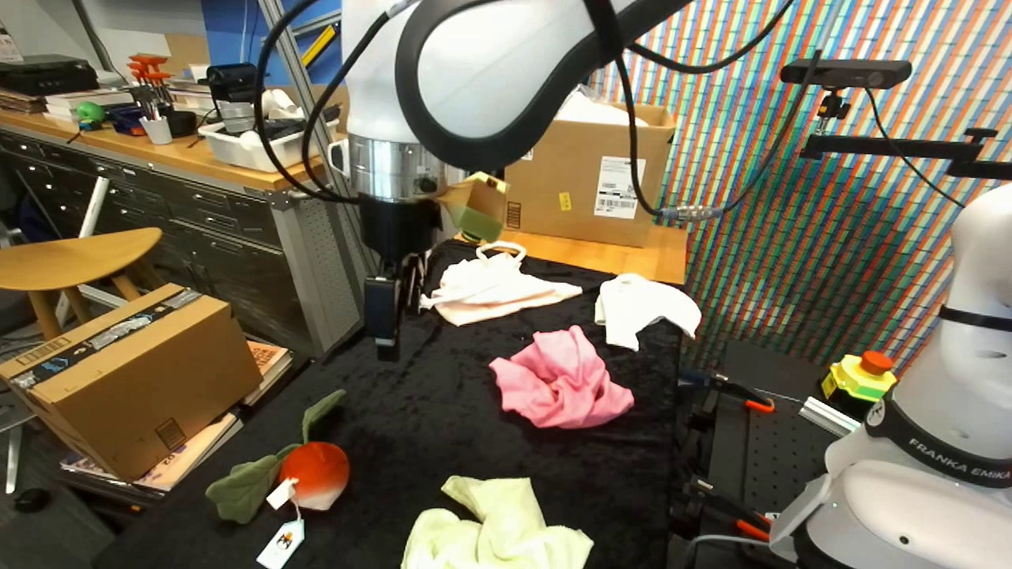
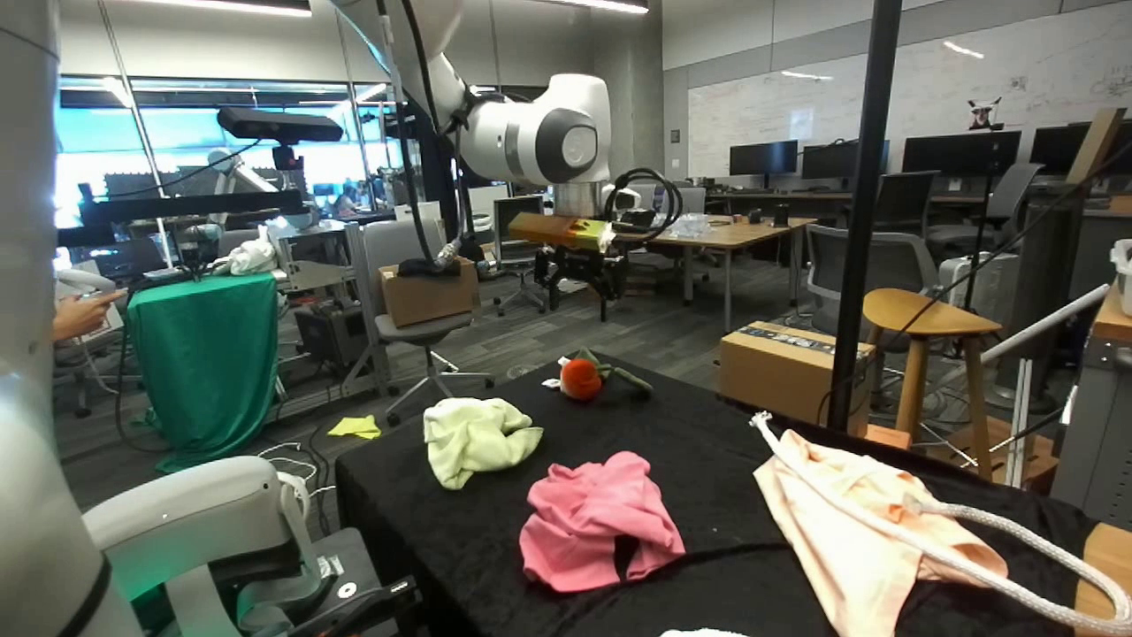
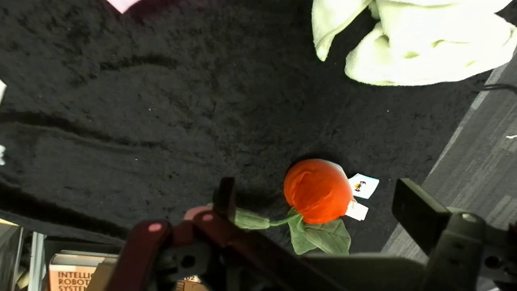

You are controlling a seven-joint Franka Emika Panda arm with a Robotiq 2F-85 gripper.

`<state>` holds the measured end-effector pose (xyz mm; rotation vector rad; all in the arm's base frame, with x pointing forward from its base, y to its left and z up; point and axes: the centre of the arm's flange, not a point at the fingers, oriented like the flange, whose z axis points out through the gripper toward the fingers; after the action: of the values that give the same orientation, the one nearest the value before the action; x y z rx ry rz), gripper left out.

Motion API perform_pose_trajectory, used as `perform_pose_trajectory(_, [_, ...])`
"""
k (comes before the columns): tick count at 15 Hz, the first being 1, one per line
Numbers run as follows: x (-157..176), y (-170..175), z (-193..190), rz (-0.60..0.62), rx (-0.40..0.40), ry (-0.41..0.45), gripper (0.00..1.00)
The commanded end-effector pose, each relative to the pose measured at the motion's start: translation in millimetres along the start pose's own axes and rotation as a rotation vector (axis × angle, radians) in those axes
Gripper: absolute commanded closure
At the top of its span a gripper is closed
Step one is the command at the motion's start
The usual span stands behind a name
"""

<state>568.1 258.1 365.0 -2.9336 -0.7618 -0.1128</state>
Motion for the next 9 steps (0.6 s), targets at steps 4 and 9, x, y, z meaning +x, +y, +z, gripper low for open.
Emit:
perform_pose_trajectory(4, [30, -13, 58, -0.040, 0.022, 0.080, 0.00])
perform_pose_trajectory(9, [41, -20, 92, -0.035, 0.048, 0.091, 0.00])
